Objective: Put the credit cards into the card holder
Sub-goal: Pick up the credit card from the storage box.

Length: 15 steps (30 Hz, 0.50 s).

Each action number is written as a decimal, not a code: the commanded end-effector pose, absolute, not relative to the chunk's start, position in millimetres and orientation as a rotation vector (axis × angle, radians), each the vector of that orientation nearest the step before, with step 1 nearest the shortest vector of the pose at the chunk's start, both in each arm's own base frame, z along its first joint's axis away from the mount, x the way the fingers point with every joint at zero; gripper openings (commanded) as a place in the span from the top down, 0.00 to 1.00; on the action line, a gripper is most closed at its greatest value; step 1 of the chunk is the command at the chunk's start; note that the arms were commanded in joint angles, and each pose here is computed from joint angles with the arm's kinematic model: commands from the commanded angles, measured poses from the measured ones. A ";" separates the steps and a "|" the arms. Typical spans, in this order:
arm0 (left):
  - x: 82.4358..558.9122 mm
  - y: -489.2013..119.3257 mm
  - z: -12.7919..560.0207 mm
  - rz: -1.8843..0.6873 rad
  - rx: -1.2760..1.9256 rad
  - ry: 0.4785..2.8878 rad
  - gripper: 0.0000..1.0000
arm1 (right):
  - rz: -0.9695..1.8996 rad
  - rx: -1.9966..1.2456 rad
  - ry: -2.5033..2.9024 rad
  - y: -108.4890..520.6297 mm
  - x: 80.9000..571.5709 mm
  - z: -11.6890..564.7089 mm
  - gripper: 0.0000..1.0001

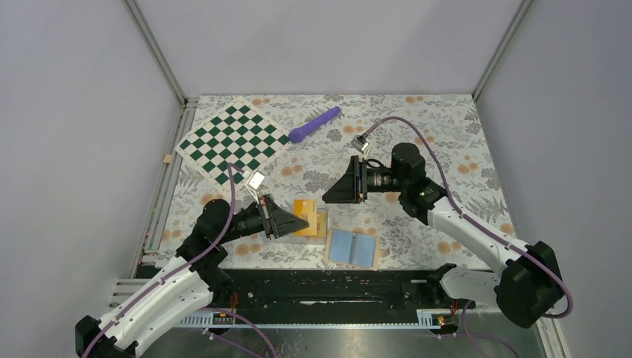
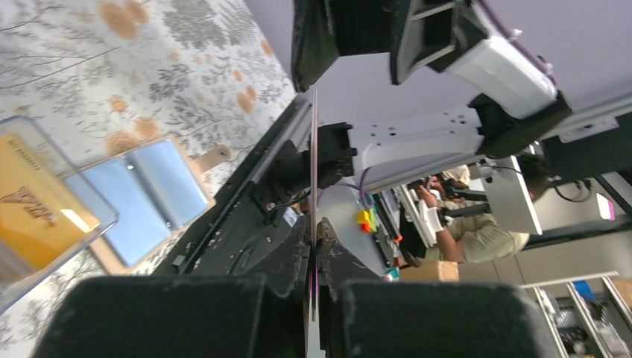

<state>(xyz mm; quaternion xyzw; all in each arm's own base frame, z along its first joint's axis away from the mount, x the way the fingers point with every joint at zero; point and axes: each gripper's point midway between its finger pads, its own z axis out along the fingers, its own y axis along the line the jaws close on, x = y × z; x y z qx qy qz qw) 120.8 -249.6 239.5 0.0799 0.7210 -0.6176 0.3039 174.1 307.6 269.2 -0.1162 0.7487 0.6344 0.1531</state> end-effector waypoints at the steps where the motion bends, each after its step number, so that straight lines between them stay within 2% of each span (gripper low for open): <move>1: 103.2 -254.1 291.1 -1.812 0.348 1.678 1.00 | 2.079 -0.480 1.958 311.4 156.0 308.3 0.49; 5: 100.2 -257.6 298.1 -1.837 0.394 1.670 1.00 | 2.151 -0.488 1.923 312.1 153.0 313.6 0.60; 12: 100.8 -260.8 300.3 -1.848 0.411 1.677 1.00 | 2.160 -0.519 1.949 321.5 145.8 310.8 0.64; 15: 100.6 -261.6 303.1 -1.854 0.416 1.669 0.98 | 2.129 -0.518 1.990 326.5 144.6 302.0 0.72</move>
